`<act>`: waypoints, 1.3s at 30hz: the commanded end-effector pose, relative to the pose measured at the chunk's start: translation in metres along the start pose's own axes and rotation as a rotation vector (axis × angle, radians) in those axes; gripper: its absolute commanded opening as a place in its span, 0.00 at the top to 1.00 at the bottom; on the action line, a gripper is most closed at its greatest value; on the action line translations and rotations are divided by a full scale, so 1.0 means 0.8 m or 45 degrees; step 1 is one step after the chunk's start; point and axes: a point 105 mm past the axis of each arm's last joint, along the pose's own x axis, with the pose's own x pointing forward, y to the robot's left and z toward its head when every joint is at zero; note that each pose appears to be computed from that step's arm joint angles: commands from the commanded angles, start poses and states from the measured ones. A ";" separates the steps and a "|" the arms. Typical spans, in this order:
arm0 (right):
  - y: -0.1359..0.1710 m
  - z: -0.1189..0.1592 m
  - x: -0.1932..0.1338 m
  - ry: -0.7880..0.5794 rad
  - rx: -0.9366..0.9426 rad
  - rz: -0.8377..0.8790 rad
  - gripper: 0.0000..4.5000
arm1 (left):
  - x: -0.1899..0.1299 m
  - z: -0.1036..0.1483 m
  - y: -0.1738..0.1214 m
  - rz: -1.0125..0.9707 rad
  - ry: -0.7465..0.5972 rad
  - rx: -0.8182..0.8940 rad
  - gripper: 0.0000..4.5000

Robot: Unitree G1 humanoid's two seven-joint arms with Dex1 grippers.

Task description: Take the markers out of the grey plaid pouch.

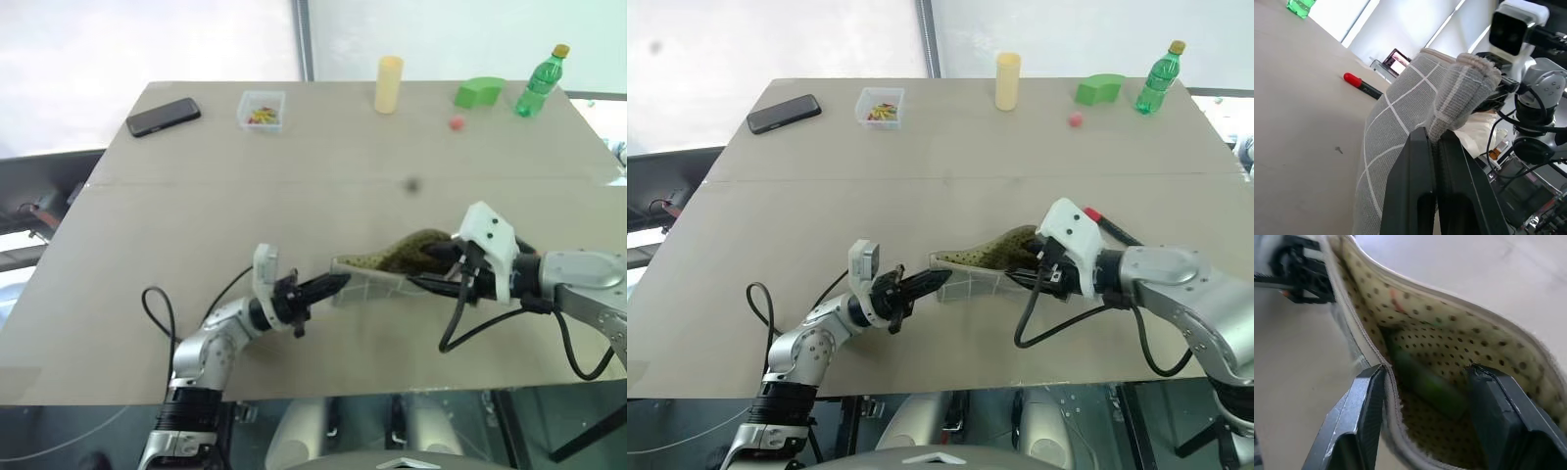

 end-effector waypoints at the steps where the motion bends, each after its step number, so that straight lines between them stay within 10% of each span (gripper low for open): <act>1: -0.013 0.005 0.002 -0.045 0.190 0.023 0.41 | 0.000 -0.012 -0.006 -0.031 0.033 0.005 1.00; 17: 0.005 -0.021 0.079 0.258 -0.791 0.074 0.41 | -0.006 0.000 0.003 0.035 -0.101 -0.243 1.00; 30: -0.008 -0.065 0.179 0.346 -0.995 0.117 0.41 | -0.003 -0.005 -0.002 0.027 -0.077 -0.312 1.00; 35: -0.020 -0.071 0.164 0.376 -1.009 0.099 0.73 | -0.004 -0.006 -0.004 0.050 -0.086 -0.301 1.00; 39: -0.032 -0.031 0.122 0.233 -0.886 -0.007 0.76 | -0.007 -0.004 -0.003 0.075 -0.096 -0.288 1.00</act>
